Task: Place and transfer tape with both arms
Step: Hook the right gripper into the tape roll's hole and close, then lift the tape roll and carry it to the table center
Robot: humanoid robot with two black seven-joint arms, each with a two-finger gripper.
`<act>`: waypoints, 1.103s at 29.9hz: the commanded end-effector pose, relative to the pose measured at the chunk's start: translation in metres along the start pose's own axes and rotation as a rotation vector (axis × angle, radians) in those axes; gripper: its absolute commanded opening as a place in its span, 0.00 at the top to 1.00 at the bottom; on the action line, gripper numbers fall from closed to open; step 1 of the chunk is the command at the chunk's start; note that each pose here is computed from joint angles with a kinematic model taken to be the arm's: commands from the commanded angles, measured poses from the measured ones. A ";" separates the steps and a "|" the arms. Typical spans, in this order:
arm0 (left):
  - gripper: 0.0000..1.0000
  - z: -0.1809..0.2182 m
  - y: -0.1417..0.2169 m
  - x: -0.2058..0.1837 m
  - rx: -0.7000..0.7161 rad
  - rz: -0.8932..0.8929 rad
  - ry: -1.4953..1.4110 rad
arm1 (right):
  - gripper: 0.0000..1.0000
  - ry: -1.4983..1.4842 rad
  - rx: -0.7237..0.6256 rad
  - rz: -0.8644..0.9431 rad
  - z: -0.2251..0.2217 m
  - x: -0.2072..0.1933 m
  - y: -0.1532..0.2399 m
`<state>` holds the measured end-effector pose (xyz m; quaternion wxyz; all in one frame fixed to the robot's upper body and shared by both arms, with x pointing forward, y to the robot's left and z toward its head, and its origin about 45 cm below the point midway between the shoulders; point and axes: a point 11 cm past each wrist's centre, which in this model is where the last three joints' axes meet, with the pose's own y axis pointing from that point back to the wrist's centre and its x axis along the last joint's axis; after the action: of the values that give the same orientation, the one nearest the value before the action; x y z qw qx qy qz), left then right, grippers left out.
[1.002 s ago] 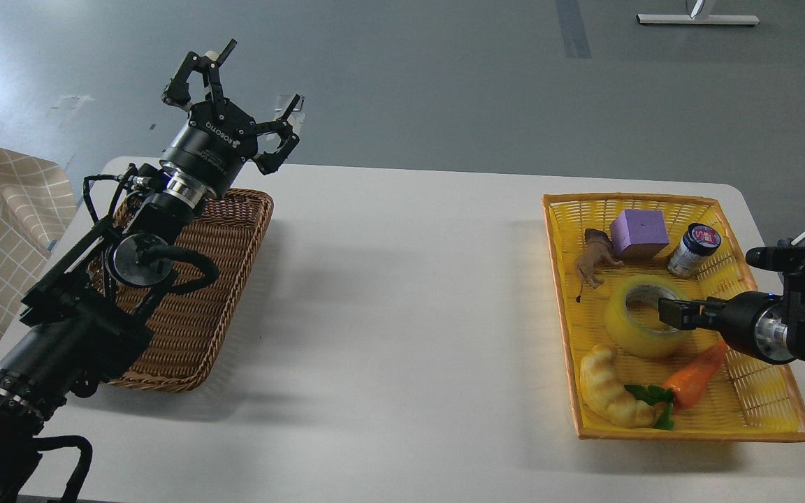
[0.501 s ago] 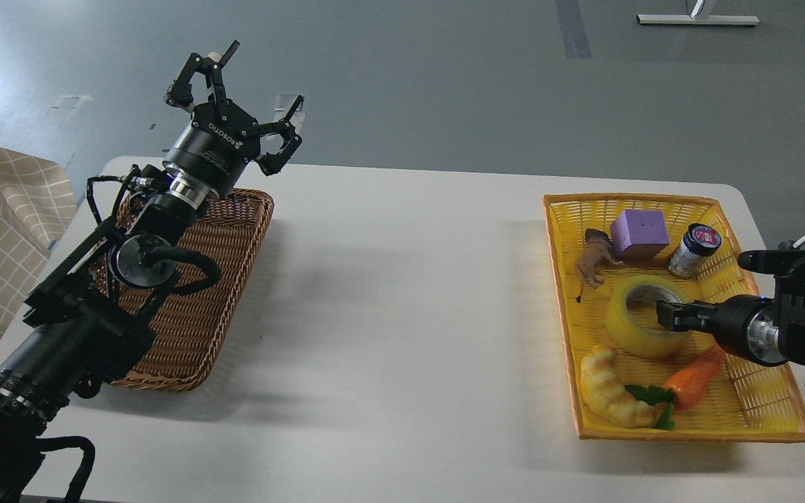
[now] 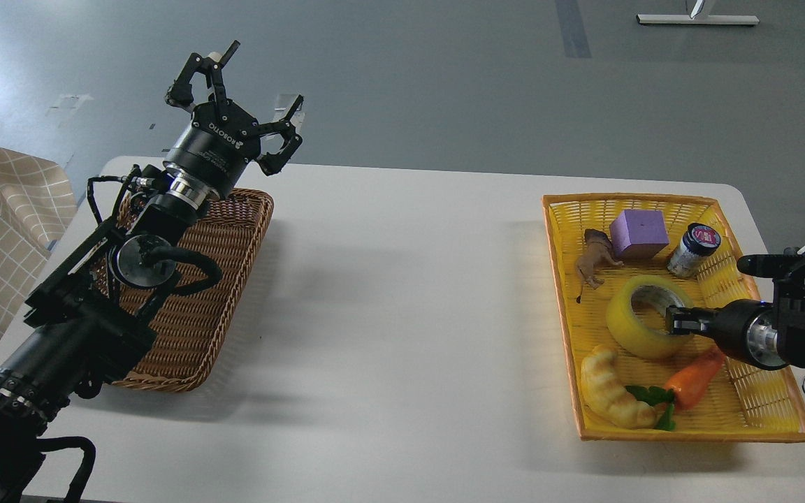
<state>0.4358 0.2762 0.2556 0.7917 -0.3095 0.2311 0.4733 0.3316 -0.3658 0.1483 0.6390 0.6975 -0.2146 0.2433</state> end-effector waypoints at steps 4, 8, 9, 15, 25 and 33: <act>0.02 0.000 0.000 0.000 0.000 -0.001 -0.001 | 1.00 0.039 0.027 0.099 -0.008 0.045 0.018; 0.02 0.003 0.000 0.001 -0.002 0.001 -0.005 | 1.00 0.092 0.046 0.179 -0.014 0.076 0.043; 0.02 0.004 0.001 0.001 -0.004 0.002 -0.006 | 1.00 0.108 0.064 0.203 -0.020 0.084 0.051; 0.02 0.002 0.000 0.001 -0.002 0.001 -0.004 | 1.00 0.139 0.147 0.321 -0.053 0.128 0.077; 0.02 0.004 -0.001 0.000 -0.008 -0.002 -0.005 | 1.00 0.202 0.302 0.421 -0.128 0.172 0.086; 0.02 0.007 -0.001 -0.001 -0.019 -0.002 -0.001 | 1.00 0.283 0.363 0.338 -0.187 0.166 0.051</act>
<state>0.4366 0.2793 0.2601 0.7913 -0.3132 0.2260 0.4740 0.4129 -0.2036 0.3125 0.4774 0.7090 -0.2076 0.4757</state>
